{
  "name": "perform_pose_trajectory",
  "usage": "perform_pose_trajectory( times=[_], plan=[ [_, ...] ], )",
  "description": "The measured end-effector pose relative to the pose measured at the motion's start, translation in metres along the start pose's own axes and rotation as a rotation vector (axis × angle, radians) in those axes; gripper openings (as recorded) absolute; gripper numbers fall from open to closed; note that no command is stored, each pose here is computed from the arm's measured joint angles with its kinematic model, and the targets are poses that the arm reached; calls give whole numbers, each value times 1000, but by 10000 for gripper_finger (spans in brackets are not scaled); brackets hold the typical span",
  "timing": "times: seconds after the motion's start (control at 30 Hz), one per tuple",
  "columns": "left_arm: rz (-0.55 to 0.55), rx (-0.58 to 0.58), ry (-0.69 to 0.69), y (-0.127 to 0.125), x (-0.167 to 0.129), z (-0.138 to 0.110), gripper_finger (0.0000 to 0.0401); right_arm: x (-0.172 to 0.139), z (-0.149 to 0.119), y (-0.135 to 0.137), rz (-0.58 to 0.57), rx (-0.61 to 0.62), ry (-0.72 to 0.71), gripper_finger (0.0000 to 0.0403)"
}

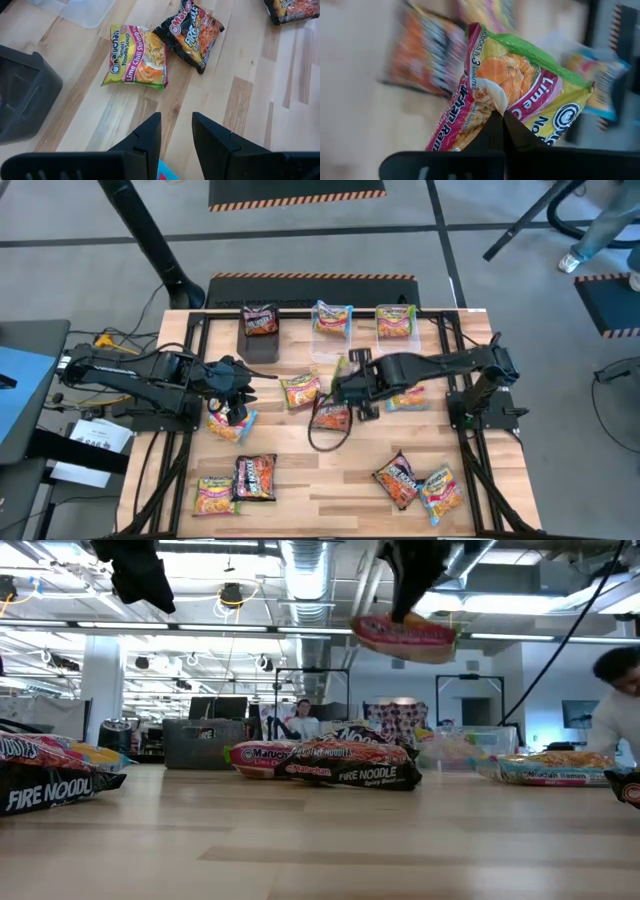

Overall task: Sort Maruchan noodles
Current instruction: Put the bottom right green noodle pack into the right transparent bin

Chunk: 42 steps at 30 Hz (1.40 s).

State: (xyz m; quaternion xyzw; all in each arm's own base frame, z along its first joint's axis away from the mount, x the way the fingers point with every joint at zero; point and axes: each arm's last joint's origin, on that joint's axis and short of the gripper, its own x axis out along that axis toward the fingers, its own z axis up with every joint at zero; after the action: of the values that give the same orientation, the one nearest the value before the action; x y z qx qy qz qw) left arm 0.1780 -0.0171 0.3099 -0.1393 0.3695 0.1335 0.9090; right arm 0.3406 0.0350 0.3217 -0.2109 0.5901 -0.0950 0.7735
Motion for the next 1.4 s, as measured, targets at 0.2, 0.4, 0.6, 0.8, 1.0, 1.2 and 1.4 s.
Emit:
perform_pose_trajectory(
  times=[0.2,0.4,0.6,0.8,1.0,1.2,1.4],
  plan=[
    [0,0,0,0,0,0,96,18,-10,-35,-98,-23,113,0],
    [1,4,0,0,0,0,96,31,-26,-72,-218,-8,246,0],
    [1,4,-1,0,0,0,96,42,-41,-105,-292,-7,336,0],
    [3,4,-2,0,0,0,96,53,-62,-139,-331,9,439,0],
    [14,4,-7,0,0,0,96,62,-83,-169,-345,26,513,0],
    [14,4,-6,0,0,0,96,73,-104,-188,-330,79,566,0],
    [15,4,-5,1,0,0,96,106,-127,-181,-276,50,641,0]
  ],
)
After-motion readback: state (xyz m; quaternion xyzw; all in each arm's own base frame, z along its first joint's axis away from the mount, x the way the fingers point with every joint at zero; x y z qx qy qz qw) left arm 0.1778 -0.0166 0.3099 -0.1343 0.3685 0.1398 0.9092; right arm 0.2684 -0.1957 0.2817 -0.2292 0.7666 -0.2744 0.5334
